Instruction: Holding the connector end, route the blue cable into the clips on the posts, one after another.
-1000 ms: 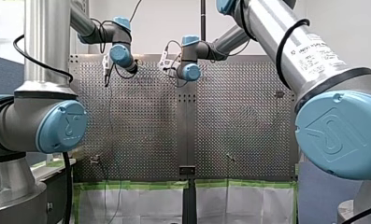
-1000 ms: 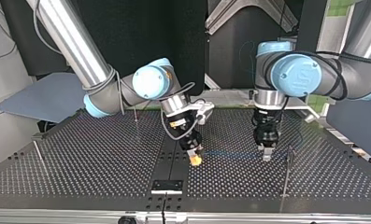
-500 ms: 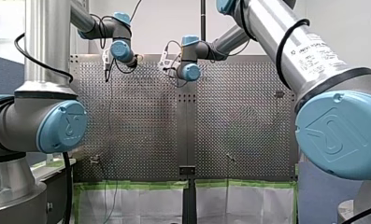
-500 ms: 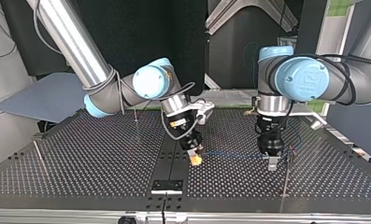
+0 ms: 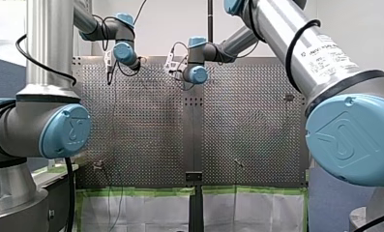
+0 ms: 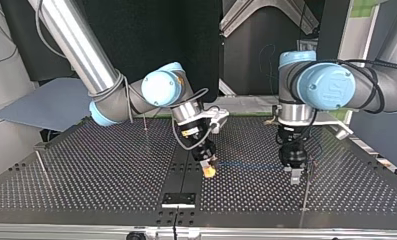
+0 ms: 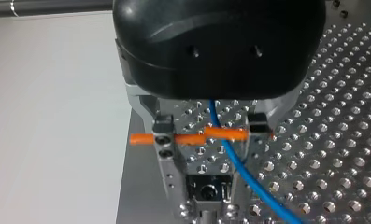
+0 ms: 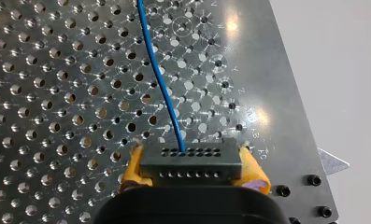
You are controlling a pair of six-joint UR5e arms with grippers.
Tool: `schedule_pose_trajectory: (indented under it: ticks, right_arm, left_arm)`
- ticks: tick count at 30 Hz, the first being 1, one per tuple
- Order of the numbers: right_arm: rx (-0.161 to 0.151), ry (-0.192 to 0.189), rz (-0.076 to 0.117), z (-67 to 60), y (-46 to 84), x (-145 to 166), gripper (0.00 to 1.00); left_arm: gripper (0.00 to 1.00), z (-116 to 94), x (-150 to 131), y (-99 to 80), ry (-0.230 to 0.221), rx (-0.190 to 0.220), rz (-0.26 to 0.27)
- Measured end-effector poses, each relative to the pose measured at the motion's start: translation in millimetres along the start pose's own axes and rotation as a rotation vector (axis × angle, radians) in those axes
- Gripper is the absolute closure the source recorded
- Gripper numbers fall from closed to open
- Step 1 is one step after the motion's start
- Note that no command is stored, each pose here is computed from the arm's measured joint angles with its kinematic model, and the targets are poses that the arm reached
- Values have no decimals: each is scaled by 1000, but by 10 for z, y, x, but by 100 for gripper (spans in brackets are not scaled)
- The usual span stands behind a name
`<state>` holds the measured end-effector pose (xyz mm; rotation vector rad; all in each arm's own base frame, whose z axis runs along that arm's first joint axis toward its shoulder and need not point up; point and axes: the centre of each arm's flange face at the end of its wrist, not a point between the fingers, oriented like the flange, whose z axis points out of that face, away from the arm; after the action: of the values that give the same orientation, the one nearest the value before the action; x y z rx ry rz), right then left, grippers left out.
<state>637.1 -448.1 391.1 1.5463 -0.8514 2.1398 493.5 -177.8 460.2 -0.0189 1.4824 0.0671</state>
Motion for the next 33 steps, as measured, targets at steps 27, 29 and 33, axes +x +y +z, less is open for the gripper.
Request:
schedule_pose_trajectory:
  ticks: [27, 29, 33]
  right_arm:
    - [-3, -4, 0, -2, 17, -1, 100]
    - [-3, -4, 0, -2, 17, -1, 100]
    - [-5, -4, 0, -2, 27, 0, 100]
  left_arm:
    - [100, 21, -8, -3, -11, 21, -1]
    - [100, 22, -9, -1, -11, 21, -2]
    - [100, 23, -9, 1, -12, 21, -3]
